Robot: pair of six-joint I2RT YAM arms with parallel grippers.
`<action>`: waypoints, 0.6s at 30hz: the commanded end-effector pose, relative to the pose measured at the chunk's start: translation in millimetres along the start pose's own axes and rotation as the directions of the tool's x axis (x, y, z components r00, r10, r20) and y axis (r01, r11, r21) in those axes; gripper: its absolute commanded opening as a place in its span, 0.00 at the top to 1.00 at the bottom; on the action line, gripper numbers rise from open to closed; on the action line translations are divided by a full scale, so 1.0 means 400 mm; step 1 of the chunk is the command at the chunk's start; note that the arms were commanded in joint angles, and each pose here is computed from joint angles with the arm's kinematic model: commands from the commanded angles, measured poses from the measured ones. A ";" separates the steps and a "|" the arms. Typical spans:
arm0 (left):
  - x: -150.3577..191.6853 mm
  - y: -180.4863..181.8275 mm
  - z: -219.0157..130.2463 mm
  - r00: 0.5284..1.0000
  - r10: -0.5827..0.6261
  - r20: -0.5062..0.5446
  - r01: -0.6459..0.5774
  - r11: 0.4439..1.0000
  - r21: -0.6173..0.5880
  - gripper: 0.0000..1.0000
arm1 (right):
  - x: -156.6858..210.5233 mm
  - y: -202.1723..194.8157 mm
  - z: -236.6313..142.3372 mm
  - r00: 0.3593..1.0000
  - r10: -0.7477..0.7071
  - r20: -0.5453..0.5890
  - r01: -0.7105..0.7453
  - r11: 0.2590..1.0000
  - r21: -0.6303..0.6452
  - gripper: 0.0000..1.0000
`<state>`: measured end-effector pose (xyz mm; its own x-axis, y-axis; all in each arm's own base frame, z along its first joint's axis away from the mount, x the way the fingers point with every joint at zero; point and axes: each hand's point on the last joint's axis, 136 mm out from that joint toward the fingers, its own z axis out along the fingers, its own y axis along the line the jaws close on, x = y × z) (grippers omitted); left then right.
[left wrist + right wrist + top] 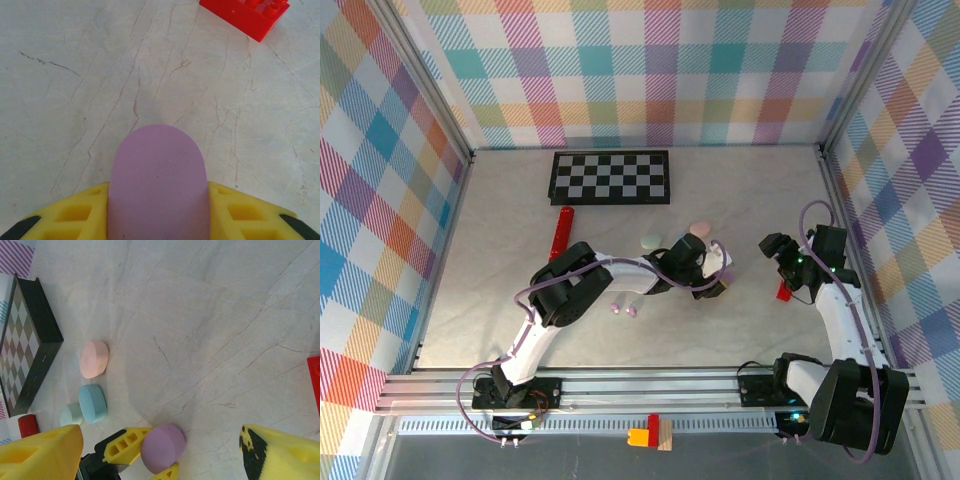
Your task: Insert the wireless bluetooth earbuds into the charging case
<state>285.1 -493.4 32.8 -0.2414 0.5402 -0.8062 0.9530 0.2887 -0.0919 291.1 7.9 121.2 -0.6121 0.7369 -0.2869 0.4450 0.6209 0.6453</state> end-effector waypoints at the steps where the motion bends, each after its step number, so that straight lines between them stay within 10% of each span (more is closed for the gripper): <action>1: -0.043 -0.017 -0.046 0.999 0.029 0.038 -0.028 1.000 -0.006 0.62 | 0.002 0.018 -0.013 1.000 -0.006 -0.010 0.006 1.000 -0.029 0.19; 18: -0.193 0.034 -0.353 0.967 0.036 0.251 -0.033 0.999 -0.015 0.63 | 0.092 0.256 -0.098 0.954 -0.212 -0.211 0.083 0.864 -0.496 0.16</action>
<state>291.4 -433.7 151.8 -0.1807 0.3888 -0.9034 0.9455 0.3215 -0.0508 287.4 60.2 163.9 -0.7553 0.6140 -0.2290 0.2001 0.5489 0.8116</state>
